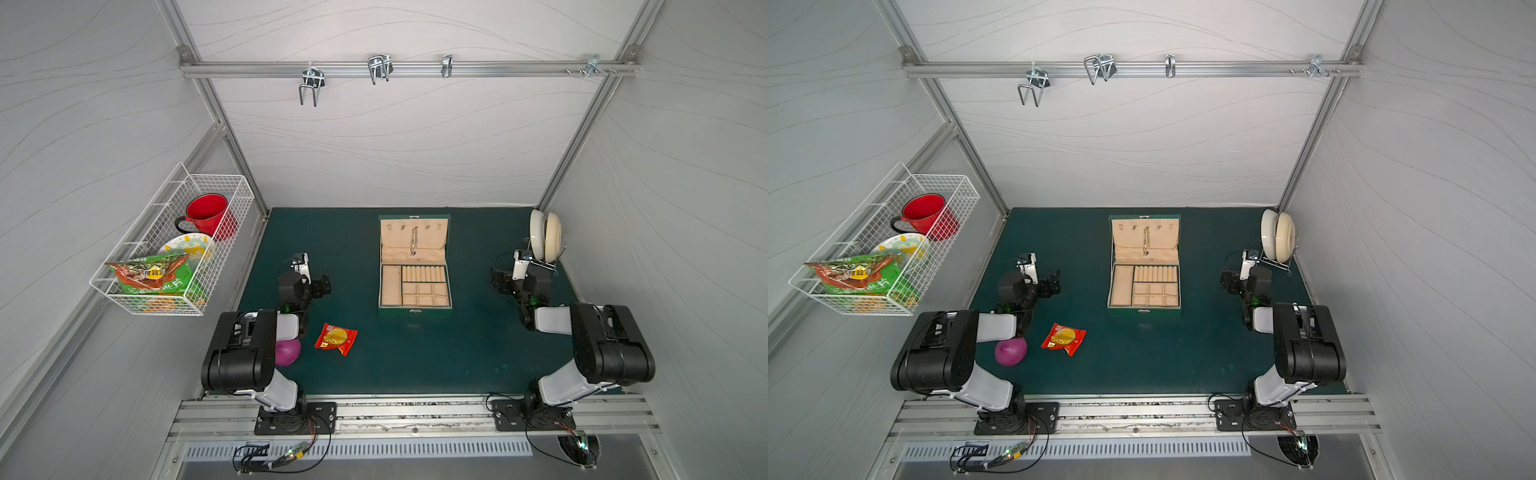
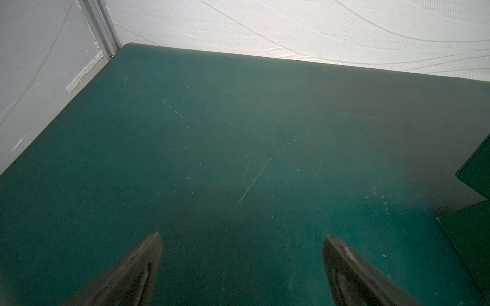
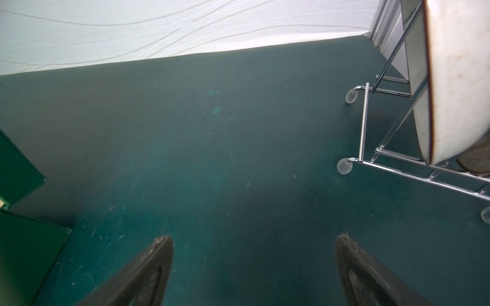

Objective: Put jewelry chain into jewelry box
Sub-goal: Reset both arms

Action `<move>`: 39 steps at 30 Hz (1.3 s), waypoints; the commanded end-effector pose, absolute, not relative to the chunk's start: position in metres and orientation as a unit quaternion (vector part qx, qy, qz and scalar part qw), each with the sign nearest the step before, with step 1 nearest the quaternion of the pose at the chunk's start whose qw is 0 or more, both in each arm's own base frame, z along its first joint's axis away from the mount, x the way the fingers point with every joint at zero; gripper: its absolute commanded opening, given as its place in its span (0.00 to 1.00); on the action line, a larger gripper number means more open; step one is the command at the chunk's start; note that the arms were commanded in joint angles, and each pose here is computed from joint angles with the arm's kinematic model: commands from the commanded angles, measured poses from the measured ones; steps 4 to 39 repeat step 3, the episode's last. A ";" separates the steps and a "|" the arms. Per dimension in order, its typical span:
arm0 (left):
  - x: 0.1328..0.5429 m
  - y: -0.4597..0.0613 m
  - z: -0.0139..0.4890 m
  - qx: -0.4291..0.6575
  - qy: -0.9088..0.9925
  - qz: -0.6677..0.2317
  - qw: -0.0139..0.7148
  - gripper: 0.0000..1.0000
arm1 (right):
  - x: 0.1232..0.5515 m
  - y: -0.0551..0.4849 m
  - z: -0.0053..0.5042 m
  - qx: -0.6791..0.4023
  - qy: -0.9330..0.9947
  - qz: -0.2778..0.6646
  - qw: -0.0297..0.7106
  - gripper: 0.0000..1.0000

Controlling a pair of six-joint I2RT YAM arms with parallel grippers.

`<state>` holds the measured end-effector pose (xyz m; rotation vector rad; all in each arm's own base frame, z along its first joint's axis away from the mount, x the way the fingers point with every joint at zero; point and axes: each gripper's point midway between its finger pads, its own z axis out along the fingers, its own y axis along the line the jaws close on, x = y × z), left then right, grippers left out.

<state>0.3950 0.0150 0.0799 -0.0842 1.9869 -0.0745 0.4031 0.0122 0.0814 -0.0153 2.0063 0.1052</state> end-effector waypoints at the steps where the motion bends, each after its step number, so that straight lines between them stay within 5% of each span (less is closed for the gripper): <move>1: 0.402 0.016 0.091 -0.032 0.827 -0.024 0.561 1.00 | 0.404 0.012 0.082 -0.010 0.844 0.045 0.535 0.99; 39: 0.402 0.016 0.091 -0.032 0.827 -0.024 0.561 1.00 | 0.403 0.013 0.082 -0.011 0.843 0.041 0.536 0.99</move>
